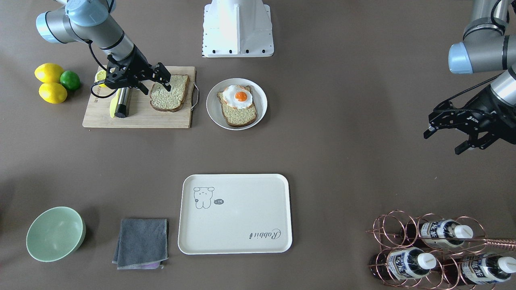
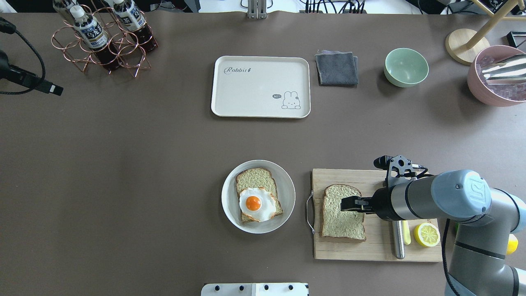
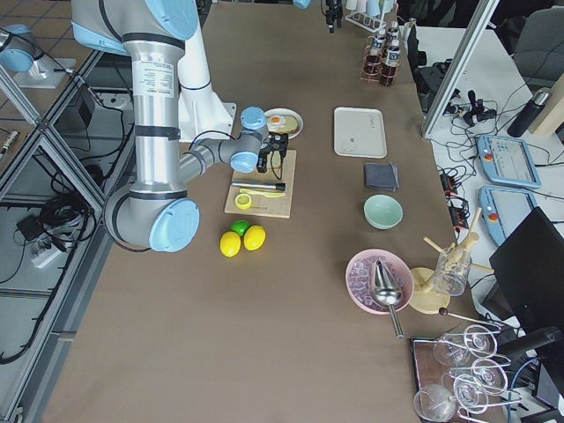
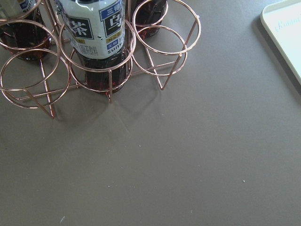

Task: Make sandwich and place on tray
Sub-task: 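Grasp the edge of the bread slice with the right gripper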

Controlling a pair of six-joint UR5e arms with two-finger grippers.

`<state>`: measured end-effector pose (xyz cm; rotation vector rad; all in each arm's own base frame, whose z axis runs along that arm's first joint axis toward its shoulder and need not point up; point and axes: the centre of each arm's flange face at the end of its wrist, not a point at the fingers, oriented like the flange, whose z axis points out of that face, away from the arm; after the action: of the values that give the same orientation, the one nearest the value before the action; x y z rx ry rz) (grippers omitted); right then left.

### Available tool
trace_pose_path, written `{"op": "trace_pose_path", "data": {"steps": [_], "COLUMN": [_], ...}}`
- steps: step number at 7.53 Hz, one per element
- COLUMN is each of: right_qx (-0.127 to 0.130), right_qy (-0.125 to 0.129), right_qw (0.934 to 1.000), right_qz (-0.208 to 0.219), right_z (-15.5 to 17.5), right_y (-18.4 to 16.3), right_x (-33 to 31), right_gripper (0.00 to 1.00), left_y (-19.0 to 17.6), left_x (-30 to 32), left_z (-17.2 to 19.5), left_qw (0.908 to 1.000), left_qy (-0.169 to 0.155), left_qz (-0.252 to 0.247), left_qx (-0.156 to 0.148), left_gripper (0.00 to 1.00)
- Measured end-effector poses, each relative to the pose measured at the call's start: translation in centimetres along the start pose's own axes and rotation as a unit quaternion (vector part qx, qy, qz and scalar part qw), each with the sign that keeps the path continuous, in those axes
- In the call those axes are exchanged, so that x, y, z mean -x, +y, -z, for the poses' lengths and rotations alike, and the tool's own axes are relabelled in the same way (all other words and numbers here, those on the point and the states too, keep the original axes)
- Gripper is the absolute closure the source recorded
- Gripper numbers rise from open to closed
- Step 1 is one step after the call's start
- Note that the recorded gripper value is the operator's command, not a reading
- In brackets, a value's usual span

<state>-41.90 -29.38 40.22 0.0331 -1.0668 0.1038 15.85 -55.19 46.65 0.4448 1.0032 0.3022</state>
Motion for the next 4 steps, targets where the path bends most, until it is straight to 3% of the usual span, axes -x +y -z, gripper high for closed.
{"op": "trace_pose_path", "data": {"steps": [2,3,4], "right_qx": [-0.002,-0.002,-0.002], "right_qy": [0.003,0.005,0.007], "right_qw": [1.0000,1.0000,1.0000], "right_qz": [-0.003,-0.003,-0.004], "right_z": [-0.23,-0.29,-0.34], "right_y": [0.24,0.32,0.40], "right_x": [-0.12,-0.34,-0.54], "right_gripper": [0.32,0.48,0.79], "left_y": [0.01,-0.04,-0.24], "left_x": [0.02,0.03,-0.07], "left_z": [-0.02,-0.05,-0.04], "left_qw": [1.0000,1.0000,1.0000], "left_qy": [0.000,0.000,0.000], "left_qz": [0.000,0.000,-0.001], "left_qx": [0.000,0.000,-0.001], "left_gripper": [0.02,0.02,0.02]}}
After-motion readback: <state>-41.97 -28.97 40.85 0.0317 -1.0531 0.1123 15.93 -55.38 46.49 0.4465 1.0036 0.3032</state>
